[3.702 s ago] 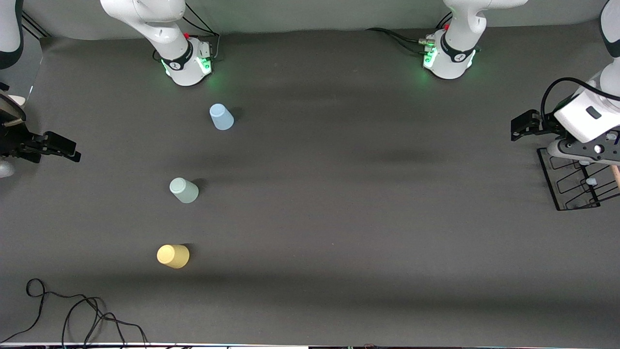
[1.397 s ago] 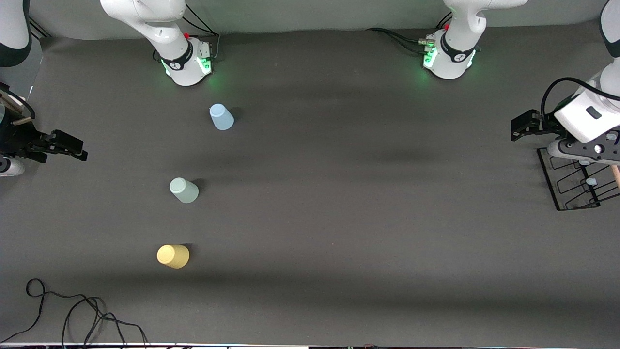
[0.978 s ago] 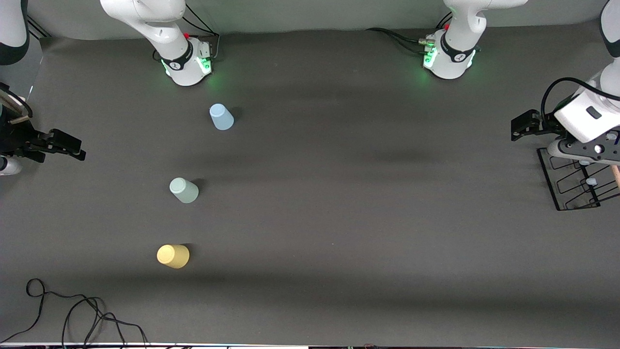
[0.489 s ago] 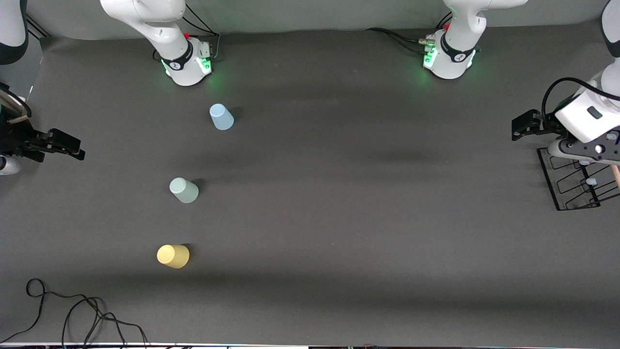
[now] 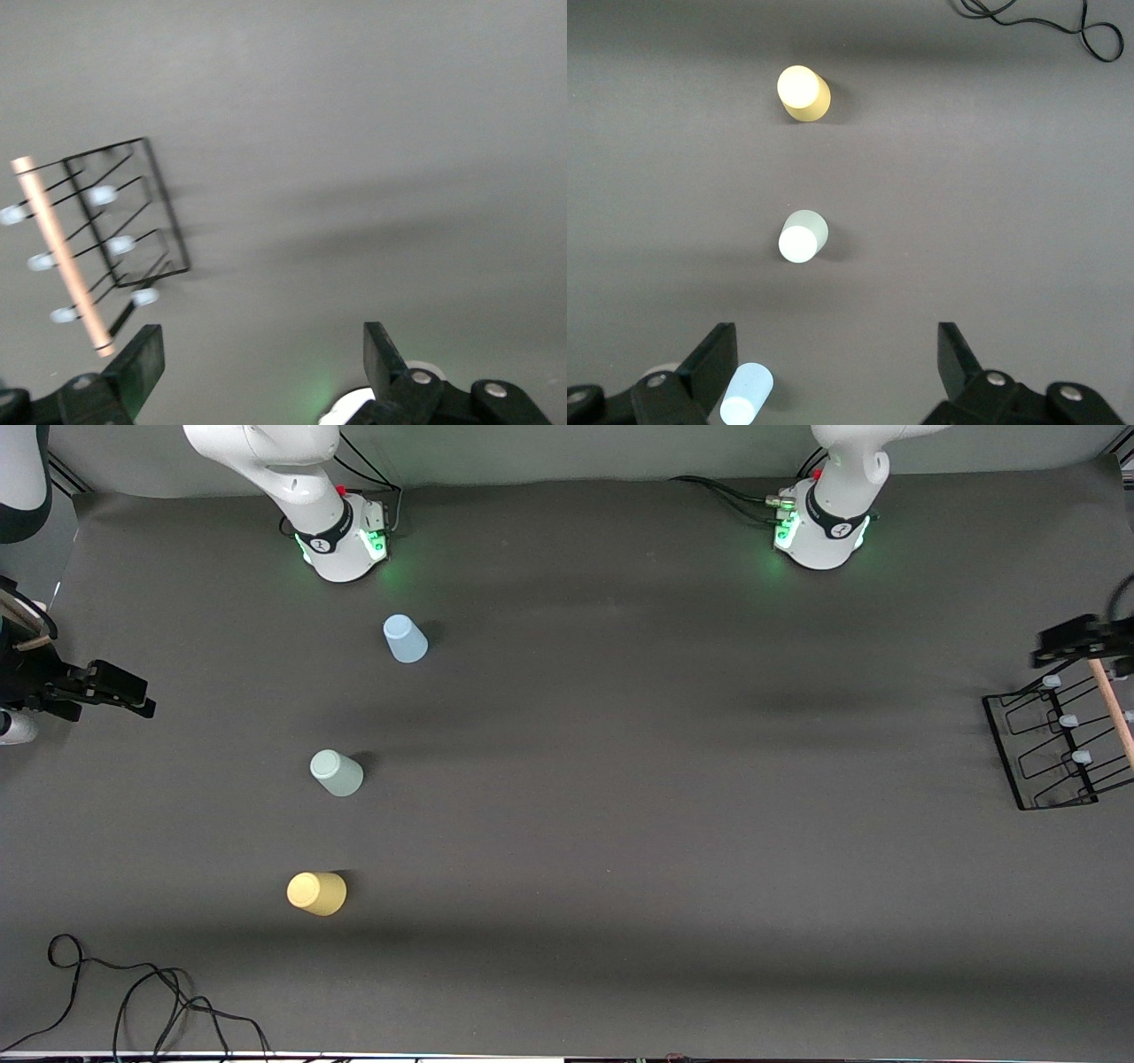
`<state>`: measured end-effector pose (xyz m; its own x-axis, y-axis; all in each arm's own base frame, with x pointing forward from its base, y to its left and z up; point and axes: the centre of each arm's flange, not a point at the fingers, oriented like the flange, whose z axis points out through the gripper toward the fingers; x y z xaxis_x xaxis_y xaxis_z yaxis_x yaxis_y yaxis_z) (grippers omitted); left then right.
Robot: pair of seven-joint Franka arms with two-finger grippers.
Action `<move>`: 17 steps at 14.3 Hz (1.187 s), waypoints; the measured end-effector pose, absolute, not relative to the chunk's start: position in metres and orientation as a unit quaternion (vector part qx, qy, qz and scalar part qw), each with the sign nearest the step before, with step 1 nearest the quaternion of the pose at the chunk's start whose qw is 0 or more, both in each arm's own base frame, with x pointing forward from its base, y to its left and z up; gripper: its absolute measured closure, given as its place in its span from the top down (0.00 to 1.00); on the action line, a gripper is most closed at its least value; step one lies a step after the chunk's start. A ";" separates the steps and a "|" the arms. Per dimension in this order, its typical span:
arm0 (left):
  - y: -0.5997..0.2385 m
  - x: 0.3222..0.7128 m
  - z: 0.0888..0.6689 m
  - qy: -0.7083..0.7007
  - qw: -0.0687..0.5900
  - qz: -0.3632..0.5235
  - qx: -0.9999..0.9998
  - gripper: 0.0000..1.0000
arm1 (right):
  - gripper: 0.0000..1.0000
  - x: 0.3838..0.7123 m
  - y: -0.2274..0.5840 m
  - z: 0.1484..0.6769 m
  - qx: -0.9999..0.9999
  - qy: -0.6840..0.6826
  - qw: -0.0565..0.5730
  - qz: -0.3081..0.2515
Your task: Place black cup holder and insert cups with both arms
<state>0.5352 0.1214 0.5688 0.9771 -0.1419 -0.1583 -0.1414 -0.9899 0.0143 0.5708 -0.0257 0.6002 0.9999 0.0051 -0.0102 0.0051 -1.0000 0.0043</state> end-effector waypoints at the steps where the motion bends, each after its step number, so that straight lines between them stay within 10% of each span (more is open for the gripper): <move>1: 0.147 0.532 0.563 -0.070 0.000 -0.085 0.994 1.00 | 1.00 0.571 -0.026 0.600 1.000 0.003 0.002 -0.005; 17: 0.334 0.535 0.362 -0.009 0.027 -0.143 0.989 0.94 | 1.00 0.571 -0.026 0.600 1.000 0.003 0.002 -0.005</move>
<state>0.5351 0.3340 0.3624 0.9592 -0.0258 -0.2817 -0.0106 -0.9984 0.0555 0.5708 -0.0258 0.6001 0.9999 0.0050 -0.0105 0.0050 -1.0000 0.0043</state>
